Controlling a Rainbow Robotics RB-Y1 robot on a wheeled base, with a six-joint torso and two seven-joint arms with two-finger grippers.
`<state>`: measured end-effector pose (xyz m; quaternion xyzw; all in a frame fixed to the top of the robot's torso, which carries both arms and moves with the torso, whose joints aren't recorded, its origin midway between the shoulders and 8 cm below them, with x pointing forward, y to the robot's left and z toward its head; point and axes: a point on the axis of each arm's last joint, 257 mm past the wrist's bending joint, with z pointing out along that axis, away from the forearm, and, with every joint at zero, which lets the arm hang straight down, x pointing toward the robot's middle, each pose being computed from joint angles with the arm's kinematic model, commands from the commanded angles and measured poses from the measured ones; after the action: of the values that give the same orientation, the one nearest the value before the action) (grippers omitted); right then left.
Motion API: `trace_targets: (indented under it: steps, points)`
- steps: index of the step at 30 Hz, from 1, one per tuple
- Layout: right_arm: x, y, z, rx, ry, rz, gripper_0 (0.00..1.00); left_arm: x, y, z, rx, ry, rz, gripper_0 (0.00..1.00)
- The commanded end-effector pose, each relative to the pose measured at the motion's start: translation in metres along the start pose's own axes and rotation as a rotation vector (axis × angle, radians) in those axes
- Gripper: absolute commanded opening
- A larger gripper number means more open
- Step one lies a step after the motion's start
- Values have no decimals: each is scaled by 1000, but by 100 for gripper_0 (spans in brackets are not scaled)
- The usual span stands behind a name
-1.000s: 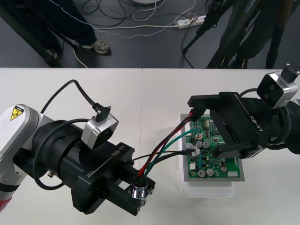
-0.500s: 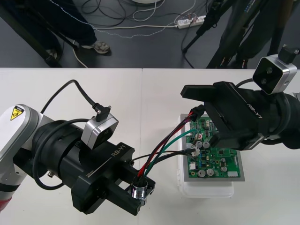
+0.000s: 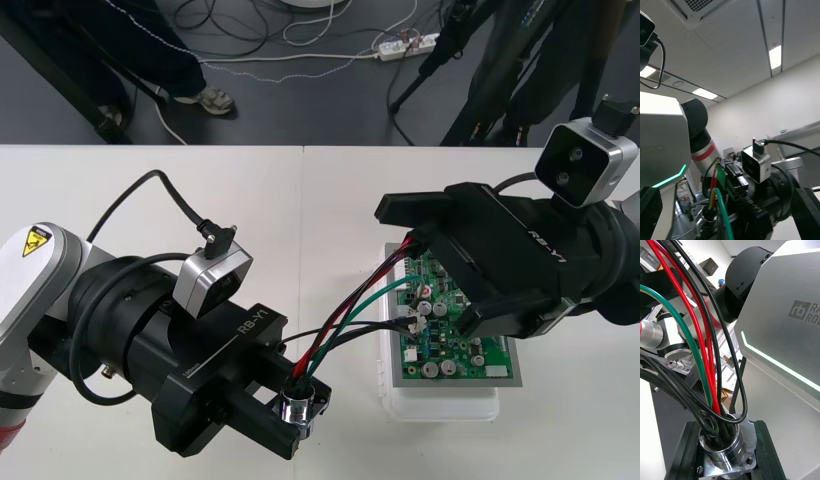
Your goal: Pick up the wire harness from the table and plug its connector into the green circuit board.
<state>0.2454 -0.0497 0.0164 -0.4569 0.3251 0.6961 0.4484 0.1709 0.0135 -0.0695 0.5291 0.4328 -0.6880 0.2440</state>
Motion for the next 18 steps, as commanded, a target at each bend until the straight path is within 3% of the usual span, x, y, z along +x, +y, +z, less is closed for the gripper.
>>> trace_targets:
  steps: [1,18]
  points:
    - [-5,22,15,-108,10,41,100,-1,-12,6,61,30,-62,0]
    - [-30,13,22,-121,-56,40,100,-2,-11,6,60,30,-63,0]
